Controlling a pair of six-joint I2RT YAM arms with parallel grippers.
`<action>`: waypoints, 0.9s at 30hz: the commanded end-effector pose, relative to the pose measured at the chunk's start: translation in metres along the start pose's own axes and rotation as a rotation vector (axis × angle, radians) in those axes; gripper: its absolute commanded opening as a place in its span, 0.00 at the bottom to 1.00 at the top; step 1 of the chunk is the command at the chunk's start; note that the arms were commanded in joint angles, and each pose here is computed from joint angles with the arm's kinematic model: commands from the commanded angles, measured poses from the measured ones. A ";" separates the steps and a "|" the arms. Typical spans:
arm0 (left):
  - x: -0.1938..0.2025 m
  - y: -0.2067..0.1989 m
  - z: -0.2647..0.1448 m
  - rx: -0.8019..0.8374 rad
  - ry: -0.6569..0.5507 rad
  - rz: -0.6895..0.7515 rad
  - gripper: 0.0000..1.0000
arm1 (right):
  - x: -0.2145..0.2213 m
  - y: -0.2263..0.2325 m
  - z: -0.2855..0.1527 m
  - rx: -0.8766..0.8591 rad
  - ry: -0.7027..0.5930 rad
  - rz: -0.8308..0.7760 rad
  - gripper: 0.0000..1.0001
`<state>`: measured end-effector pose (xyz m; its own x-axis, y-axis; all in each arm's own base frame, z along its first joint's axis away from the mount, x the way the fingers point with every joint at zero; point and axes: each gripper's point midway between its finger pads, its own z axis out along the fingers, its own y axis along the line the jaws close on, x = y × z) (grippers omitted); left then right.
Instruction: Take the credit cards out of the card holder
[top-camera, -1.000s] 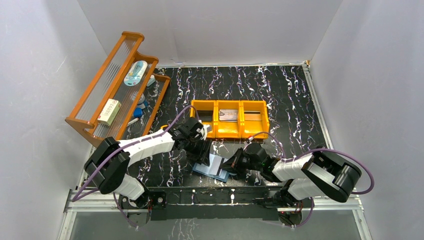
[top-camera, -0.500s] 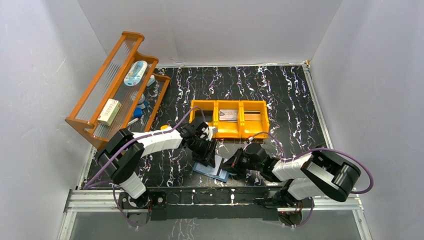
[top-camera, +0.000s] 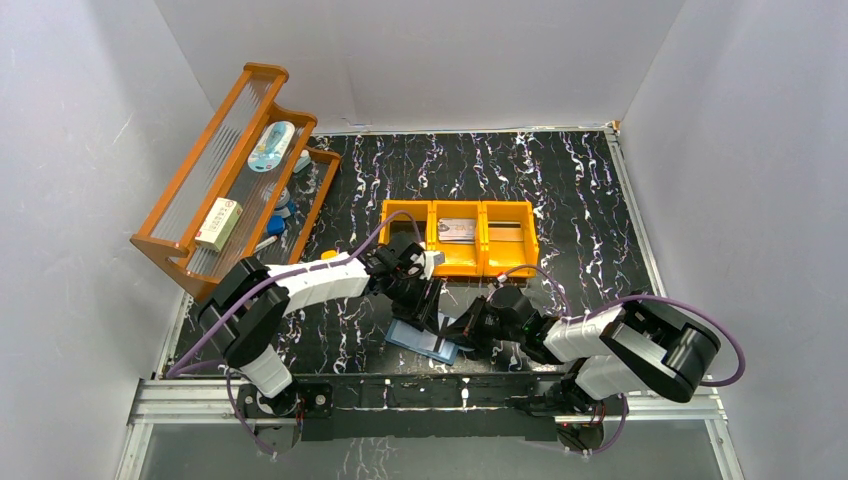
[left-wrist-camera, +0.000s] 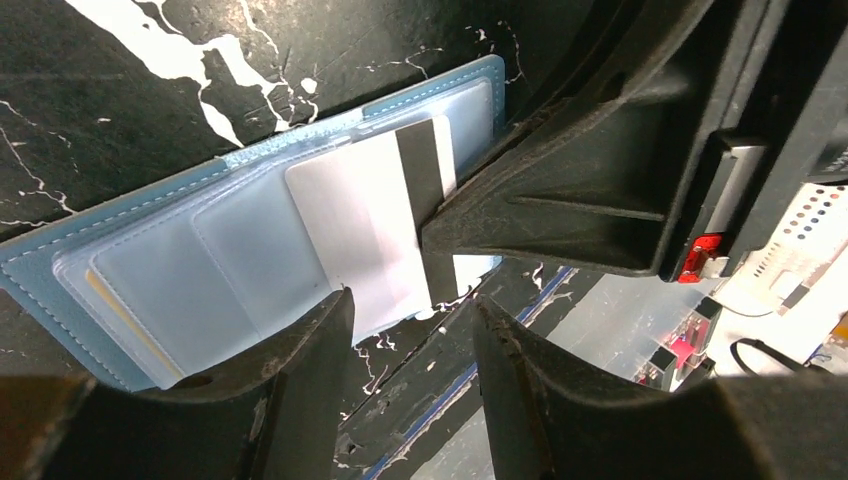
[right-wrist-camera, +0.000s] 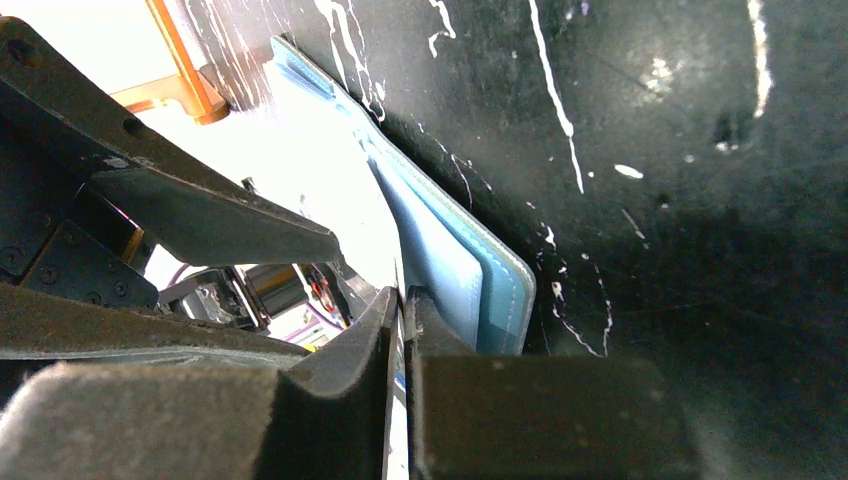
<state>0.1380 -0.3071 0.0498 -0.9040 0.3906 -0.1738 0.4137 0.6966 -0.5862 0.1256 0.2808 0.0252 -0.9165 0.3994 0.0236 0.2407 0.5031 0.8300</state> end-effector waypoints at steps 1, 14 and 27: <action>0.012 0.010 0.008 -0.036 0.052 -0.035 0.45 | -0.004 -0.017 -0.001 0.057 -0.029 -0.003 0.16; 0.035 0.037 0.015 -0.142 0.091 -0.088 0.39 | -0.003 0.013 0.000 -0.069 -0.011 -0.018 0.29; 0.030 0.036 0.011 -0.171 0.046 -0.105 0.37 | -0.005 0.004 0.000 -0.016 -0.021 -0.027 0.00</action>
<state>0.1344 -0.3010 0.0264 -0.9320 0.3429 -0.1172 0.3500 0.7679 -0.5365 0.1273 0.2872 0.0311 -0.9225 0.3855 0.0207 0.2172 0.4738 0.8534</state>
